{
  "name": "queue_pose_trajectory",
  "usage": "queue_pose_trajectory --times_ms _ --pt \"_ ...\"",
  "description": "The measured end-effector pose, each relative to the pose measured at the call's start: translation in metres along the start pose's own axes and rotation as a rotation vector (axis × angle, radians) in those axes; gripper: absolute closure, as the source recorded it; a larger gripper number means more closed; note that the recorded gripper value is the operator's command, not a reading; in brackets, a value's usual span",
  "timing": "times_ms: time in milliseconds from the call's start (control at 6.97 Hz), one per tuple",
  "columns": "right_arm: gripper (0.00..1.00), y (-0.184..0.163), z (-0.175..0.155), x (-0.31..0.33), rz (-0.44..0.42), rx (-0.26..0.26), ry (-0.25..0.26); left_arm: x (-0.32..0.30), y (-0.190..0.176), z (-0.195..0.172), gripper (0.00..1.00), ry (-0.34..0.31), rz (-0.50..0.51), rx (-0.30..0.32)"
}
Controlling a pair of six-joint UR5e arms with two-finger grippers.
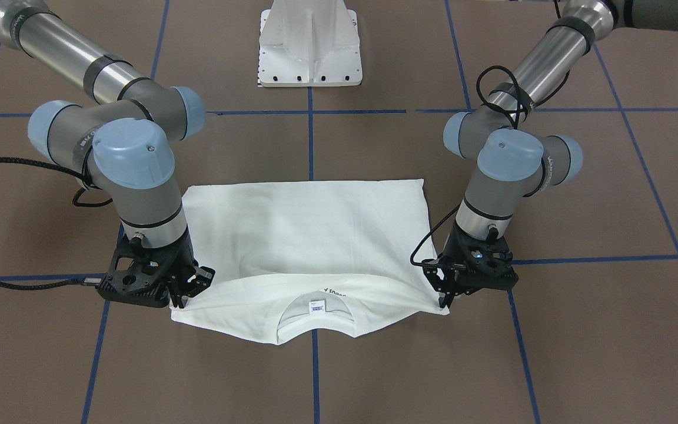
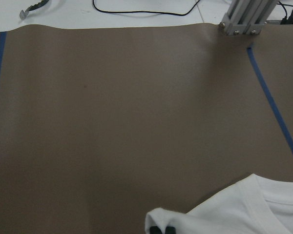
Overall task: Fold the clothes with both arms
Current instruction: 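Lay the hem down near the collar and open both grippers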
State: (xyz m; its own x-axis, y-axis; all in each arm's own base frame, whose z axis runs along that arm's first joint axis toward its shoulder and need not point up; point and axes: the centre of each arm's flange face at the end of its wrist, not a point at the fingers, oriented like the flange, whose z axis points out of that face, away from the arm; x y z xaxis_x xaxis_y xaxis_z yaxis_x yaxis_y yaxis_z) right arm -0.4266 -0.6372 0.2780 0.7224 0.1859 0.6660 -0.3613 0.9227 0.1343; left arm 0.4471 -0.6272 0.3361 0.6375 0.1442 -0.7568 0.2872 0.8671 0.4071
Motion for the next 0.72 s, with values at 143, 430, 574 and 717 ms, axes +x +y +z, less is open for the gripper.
queue_pose_trajectory --times_ms 143,430,574,717 --pt "1.0 -0.006 -0.002 0.004 -0.003 0.007 -0.001 0.0 0.0 -0.001 1.0 0.001 0.013 0.004" --pt "1.0 -0.017 -0.008 0.01 0.004 0.02 -0.004 0.001 -0.002 -0.003 1.0 0.003 0.027 0.007" --pt "0.87 -0.017 -0.007 0.012 0.006 0.021 -0.001 0.001 -0.002 -0.003 1.0 0.003 0.028 0.007" --pt "0.01 -0.015 -0.003 0.015 0.009 0.017 0.005 0.0 -0.002 -0.004 0.07 0.003 0.029 0.007"
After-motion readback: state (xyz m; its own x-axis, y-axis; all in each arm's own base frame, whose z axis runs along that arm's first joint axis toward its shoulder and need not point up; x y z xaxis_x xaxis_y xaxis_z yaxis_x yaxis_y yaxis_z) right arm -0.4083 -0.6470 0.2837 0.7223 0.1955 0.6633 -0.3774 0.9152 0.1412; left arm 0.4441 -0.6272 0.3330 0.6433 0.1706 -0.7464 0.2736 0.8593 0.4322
